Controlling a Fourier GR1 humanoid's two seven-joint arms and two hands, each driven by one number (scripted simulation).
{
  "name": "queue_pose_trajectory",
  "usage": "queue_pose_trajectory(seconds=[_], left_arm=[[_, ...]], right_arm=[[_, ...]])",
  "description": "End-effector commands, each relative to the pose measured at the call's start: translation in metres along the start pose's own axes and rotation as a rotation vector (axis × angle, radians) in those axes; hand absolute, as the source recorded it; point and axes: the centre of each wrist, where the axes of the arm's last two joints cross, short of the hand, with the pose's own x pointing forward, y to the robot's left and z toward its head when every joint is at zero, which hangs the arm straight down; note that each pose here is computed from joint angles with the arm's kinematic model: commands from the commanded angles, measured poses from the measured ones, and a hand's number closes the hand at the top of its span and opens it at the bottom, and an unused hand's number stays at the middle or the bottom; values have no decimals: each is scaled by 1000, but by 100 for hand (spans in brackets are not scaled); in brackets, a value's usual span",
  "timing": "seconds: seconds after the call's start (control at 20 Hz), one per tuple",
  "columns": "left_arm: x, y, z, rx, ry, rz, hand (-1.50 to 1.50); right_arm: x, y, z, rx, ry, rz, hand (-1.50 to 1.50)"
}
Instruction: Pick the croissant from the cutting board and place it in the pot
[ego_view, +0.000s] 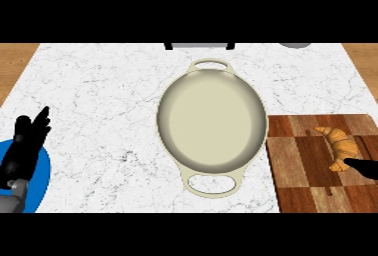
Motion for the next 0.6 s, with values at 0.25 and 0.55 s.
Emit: queue_pose_trajectory(seconds=[0.25,0.55], left_arm=[[10,-19,-3,-4,-9,-5,0],[18,-8,2,11,-8,-9,0]], right_arm=[[56,-25,9,397,194,252,-150],[67,-24,-8,443,282,249,-150]])
